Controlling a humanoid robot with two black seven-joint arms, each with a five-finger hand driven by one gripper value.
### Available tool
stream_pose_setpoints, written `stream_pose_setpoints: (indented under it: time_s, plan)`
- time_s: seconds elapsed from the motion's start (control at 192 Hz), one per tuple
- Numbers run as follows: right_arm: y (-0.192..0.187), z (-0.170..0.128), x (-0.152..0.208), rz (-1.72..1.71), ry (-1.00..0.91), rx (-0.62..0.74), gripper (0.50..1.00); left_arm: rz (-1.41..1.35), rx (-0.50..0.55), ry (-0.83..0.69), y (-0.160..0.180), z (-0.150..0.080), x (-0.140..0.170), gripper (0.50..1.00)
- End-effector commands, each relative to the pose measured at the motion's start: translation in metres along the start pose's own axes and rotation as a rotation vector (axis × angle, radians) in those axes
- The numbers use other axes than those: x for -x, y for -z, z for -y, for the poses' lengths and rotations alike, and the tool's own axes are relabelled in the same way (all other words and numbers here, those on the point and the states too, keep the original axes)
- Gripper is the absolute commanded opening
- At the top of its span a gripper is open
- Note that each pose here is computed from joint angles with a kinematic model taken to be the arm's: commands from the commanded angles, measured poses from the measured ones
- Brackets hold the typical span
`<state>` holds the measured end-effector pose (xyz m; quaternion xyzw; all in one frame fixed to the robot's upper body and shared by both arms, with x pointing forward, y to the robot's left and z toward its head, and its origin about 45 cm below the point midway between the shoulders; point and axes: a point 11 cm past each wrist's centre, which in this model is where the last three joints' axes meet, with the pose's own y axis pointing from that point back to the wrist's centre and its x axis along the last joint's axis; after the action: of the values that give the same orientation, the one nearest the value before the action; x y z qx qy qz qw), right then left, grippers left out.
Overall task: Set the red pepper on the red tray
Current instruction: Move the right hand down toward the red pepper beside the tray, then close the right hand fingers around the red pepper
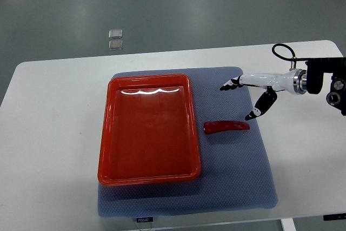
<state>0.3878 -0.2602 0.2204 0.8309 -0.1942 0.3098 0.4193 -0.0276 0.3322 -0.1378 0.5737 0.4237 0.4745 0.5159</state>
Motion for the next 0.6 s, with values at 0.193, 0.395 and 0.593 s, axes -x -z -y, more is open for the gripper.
stream_pose_setpoints:
  time_s: [0.193, 0.395, 0.593]
  plan:
    - [0.011, 0.018, 0.038, 0.026, 0.025, -0.045, 0.899, 0.000, -0.002, 0.001, 0.000, 0.000, 0.000, 1.000]
    - [0.019, 0.029, 0.052, 0.040, 0.019, -0.073, 0.881, 0.000, 0.001, 0.001, -0.001, 0.000, 0.000, 1.000]
    - [0.016, 0.031, 0.061, 0.031, 0.025, -0.061, 0.803, 0.000, 0.001, 0.001, -0.001, 0.000, 0.000, 1.000]
